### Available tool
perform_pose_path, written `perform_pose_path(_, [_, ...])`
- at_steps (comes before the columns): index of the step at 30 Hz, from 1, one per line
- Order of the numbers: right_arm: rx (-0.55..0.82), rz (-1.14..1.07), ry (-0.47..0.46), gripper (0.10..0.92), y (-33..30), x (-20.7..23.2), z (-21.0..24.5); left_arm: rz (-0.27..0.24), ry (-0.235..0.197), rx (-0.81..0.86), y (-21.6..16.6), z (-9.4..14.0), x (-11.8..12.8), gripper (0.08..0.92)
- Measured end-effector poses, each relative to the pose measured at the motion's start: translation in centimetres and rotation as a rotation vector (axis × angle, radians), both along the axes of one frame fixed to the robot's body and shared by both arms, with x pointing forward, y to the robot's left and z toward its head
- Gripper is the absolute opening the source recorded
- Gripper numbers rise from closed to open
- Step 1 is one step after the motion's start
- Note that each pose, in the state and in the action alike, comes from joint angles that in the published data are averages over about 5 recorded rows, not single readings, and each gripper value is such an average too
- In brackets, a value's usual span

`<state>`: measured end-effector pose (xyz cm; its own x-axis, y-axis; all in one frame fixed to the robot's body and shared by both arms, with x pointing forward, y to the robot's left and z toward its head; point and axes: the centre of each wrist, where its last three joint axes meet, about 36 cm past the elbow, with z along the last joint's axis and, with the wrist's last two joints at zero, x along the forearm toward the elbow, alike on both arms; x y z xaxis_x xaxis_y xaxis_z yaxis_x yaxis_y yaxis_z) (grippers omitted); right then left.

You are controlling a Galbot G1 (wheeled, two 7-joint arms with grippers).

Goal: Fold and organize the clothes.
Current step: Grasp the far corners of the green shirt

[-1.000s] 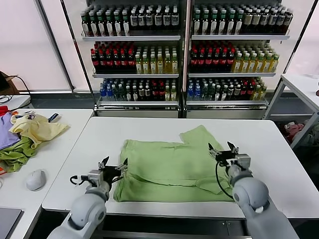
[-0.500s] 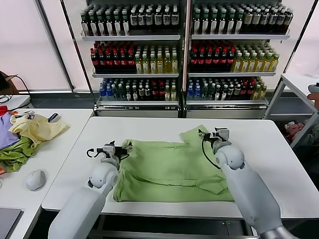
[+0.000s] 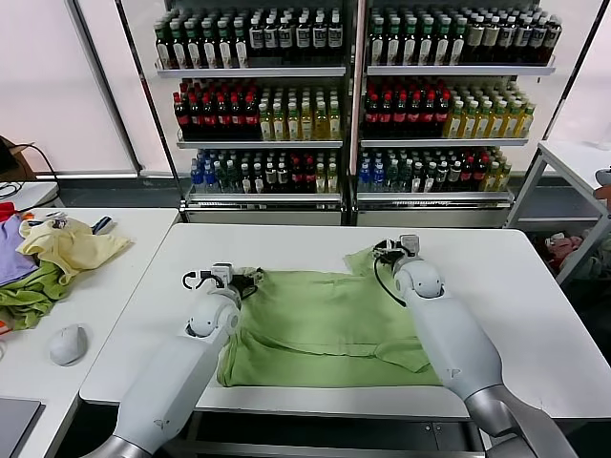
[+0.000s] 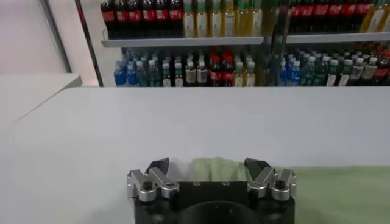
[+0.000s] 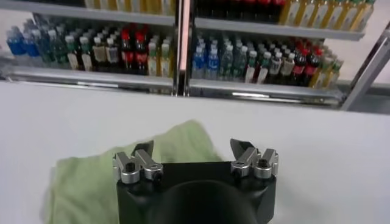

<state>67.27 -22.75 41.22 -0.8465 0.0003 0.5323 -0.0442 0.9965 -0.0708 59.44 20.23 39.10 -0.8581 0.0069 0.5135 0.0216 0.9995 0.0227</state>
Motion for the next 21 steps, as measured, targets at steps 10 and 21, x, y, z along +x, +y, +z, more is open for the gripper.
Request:
perform_pose_path(10, [0.040,0.002,0.056,0.475,-0.4,0.6,-1.0,-0.006,0.025,-0.011,-0.2,-0.8,-0.2,0.549])
perform_pose_path(21, [0.087,0.024,0.037,0.234,-0.9,-0.6,-1.6,-0.014,0.016,-0.065,0.3,-1.7,-1.8,0.228])
